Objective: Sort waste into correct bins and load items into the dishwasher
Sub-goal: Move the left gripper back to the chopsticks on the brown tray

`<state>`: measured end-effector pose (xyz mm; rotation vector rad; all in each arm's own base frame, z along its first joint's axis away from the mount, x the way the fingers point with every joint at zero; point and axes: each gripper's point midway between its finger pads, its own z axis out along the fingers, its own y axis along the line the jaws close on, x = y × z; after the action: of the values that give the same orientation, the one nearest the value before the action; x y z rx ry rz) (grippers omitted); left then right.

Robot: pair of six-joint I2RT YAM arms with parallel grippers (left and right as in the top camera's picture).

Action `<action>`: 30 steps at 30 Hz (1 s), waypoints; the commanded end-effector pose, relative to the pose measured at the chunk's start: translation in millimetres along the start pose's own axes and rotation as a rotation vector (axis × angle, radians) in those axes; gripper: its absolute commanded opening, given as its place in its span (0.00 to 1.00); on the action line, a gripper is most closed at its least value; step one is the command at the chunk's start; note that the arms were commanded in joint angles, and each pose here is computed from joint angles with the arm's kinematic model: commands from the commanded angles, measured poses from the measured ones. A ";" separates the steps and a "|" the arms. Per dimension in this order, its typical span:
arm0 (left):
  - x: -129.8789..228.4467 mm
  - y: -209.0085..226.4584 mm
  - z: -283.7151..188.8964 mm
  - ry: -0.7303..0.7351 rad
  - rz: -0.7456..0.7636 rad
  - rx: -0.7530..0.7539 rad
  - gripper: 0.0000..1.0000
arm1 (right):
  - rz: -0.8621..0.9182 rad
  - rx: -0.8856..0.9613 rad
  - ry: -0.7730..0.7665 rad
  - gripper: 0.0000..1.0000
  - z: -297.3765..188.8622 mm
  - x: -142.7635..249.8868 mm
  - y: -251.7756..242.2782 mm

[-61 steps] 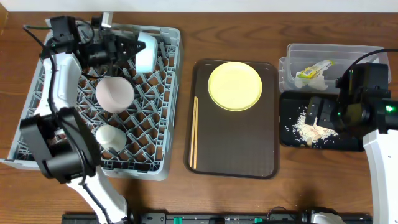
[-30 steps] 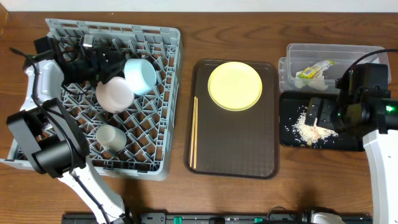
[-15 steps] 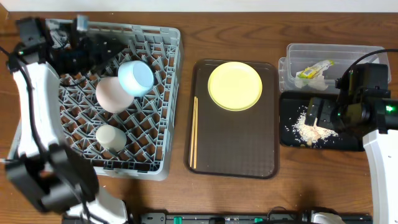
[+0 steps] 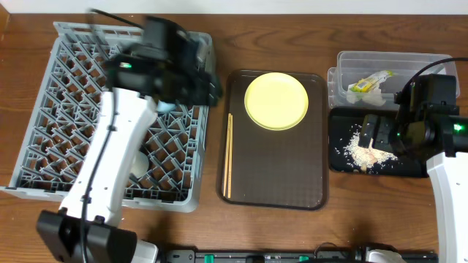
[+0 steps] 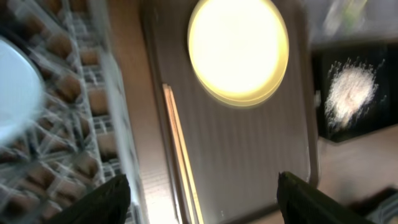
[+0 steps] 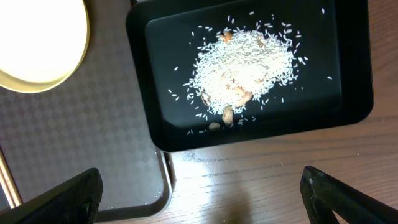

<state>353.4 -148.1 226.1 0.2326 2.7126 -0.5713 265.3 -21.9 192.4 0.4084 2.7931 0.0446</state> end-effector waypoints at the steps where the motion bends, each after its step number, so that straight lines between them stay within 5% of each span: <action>1: 43.4 -5.3 31.3 0.153 -0.104 -0.119 0.76 | 0.011 0.004 -0.015 0.99 -3.7 -3.3 -1.4; 11: 129.1 2.5 83.4 0.293 -0.239 -0.359 0.80 | 0.011 0.004 -0.014 0.99 -3.7 -3.0 -1.4; 30: 167.0 -12.0 157.9 0.206 -0.134 -0.258 0.76 | 0.012 0.004 -0.011 0.99 -3.7 -2.3 -1.5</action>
<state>248.7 -216.2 42.5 0.0669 2.9723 -0.2746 264.4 -21.8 192.1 0.4090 2.7972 0.0443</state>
